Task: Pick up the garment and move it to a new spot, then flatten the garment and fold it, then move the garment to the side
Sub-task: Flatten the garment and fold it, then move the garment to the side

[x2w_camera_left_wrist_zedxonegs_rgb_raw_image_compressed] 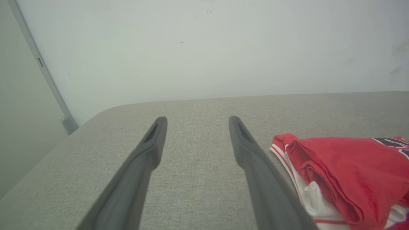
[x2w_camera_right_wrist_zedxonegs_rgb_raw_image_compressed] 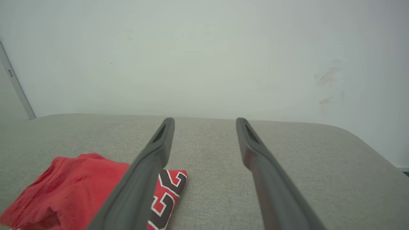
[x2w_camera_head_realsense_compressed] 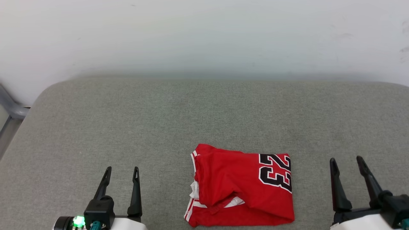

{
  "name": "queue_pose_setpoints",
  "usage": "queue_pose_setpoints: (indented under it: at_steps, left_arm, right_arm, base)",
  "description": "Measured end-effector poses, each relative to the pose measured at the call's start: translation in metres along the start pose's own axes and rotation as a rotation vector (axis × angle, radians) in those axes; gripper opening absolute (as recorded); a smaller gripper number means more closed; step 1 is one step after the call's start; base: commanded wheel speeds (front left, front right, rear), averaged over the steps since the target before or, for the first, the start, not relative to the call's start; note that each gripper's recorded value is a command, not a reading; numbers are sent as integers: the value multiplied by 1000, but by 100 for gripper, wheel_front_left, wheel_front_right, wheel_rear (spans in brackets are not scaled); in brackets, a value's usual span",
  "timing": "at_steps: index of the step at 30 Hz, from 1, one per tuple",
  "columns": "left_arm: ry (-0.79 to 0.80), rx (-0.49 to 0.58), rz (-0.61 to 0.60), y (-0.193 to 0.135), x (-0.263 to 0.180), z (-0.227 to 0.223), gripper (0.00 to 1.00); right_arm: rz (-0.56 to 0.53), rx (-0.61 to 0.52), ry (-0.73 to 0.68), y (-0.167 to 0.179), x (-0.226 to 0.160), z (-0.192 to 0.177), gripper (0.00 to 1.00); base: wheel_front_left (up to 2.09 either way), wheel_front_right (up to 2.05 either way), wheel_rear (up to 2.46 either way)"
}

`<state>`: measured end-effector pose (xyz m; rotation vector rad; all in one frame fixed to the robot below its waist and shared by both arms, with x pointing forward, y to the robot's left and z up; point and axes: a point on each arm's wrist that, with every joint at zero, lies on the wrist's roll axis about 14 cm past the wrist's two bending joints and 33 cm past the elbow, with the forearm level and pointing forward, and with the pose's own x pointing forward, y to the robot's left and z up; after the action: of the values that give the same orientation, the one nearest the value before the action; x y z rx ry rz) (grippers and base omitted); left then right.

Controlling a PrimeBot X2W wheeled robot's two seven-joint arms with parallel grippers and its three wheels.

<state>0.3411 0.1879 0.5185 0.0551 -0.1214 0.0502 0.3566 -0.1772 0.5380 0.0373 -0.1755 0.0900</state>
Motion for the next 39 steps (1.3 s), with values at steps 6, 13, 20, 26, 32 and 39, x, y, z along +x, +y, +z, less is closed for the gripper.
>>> queue_pose_setpoints:
  at_steps: [6, 13, 20, 26, 32, 39]
  left_arm:
    - [7, 8, 2, 1, -5, -2, 100]
    - [12, 20, 9, 4, -7, -3, 100]
    - [19, 19, 10, 5, -7, -6, 100]
    - [32, 19, 10, 5, -8, -9, 100]
    - [46, 19, 10, 4, -4, -14, 100]
    - [59, 13, 17, 5, 3, -18, 100]
  right_arm:
    - [3, 15, 15, 4, -8, -5, 100]
    - [6, 25, 29, 6, -10, -10, 100]
    - [4, -8, -39, 2, 5, 10, 100]
    - [45, -86, -131, -11, 39, 46, 100]
    - [141, -72, 5, -9, 77, 45, 100]
    - [275, 36, 418, 9, 88, -10, 100]
  base:
    - [0, 0, 0]
    - [0, 0, 0]
    - [0, 0, 0]
    - [0, 0, 0]
    - [0, 0, 0]
    - [0, 0, 0]
